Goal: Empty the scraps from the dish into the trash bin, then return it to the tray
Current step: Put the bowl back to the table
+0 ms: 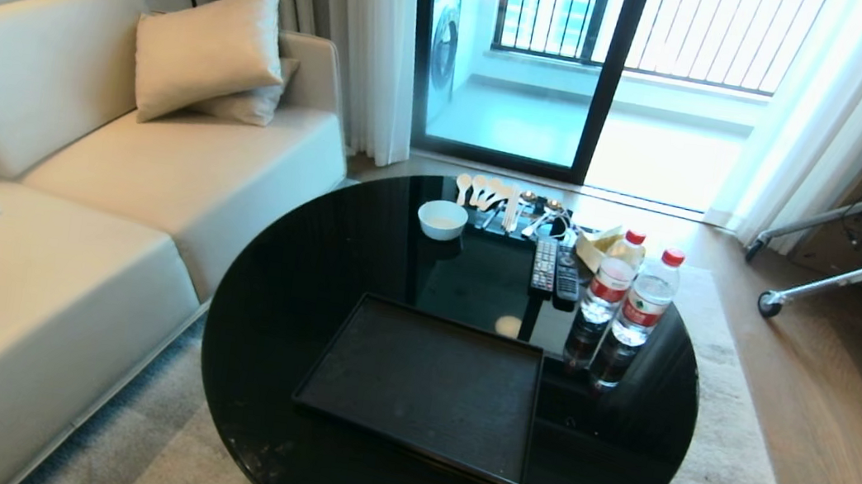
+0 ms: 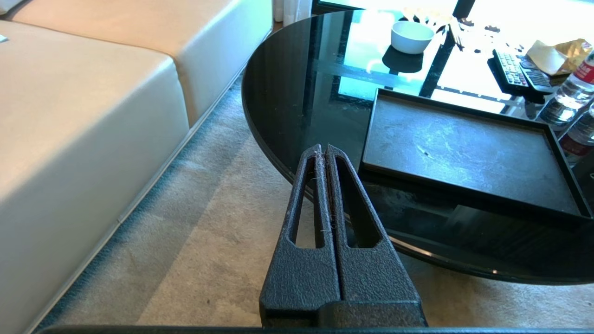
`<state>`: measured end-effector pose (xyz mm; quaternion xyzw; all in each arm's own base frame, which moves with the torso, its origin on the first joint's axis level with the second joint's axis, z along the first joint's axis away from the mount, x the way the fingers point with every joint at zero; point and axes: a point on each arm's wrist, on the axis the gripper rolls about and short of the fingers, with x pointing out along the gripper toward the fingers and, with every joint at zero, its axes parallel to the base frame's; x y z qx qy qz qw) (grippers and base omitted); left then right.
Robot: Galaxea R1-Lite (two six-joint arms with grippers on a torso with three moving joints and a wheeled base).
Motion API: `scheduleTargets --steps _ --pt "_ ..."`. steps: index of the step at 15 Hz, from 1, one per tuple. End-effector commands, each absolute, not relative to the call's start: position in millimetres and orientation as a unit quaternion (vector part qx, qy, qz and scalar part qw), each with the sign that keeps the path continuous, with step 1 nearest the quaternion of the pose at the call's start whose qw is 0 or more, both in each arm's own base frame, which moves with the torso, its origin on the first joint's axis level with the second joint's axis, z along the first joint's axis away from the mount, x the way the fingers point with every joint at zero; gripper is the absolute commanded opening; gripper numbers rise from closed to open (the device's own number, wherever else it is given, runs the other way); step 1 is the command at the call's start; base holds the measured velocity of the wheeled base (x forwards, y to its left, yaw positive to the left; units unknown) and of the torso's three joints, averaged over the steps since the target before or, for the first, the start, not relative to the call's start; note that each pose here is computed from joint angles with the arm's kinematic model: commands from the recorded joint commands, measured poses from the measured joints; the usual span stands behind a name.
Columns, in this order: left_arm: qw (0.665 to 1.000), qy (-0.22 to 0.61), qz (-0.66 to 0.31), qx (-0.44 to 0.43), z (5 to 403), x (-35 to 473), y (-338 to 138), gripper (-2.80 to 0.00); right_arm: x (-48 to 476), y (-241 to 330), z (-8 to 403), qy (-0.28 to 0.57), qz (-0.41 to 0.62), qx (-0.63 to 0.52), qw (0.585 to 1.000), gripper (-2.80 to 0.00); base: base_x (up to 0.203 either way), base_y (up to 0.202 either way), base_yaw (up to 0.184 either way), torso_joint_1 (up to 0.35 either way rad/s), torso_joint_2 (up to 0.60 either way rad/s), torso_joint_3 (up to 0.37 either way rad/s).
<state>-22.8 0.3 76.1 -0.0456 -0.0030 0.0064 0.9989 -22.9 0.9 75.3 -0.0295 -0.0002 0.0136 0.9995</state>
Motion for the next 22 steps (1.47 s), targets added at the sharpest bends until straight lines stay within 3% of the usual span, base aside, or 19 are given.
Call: scheduleTargets --steps 1,7,12,17,22 --pt "0.999 -0.003 0.007 -0.046 76 -23 0 -2.80 -23 1 75 0.000 0.014 -0.028 1.000 -2.80 0.000 0.000 0.000 0.000 0.00 0.000" --pt "0.999 -0.003 0.007 -0.046 76 -23 0 -2.80 -25 1 82 -0.008 0.027 -0.057 0.998 -2.80 0.000 0.000 0.000 0.000 0.00 0.000" --pt "0.999 -0.003 0.007 -0.046 76 -23 0 -2.80 -14 4 131 0.032 0.088 -0.069 0.993 -2.80 0.000 0.000 0.000 0.000 0.00 0.000" --pt "0.999 -0.003 0.007 -0.046 76 -23 0 -2.80 39 4 183 0.122 0.103 -0.077 0.984 -2.80 0.000 0.000 0.000 0.000 0.00 0.000" --pt "0.999 -0.003 0.007 -0.046 76 -23 0 -2.80 119 4 208 0.194 0.115 -0.087 0.971 -2.80 0.000 0.000 0.000 0.000 0.00 0.000"
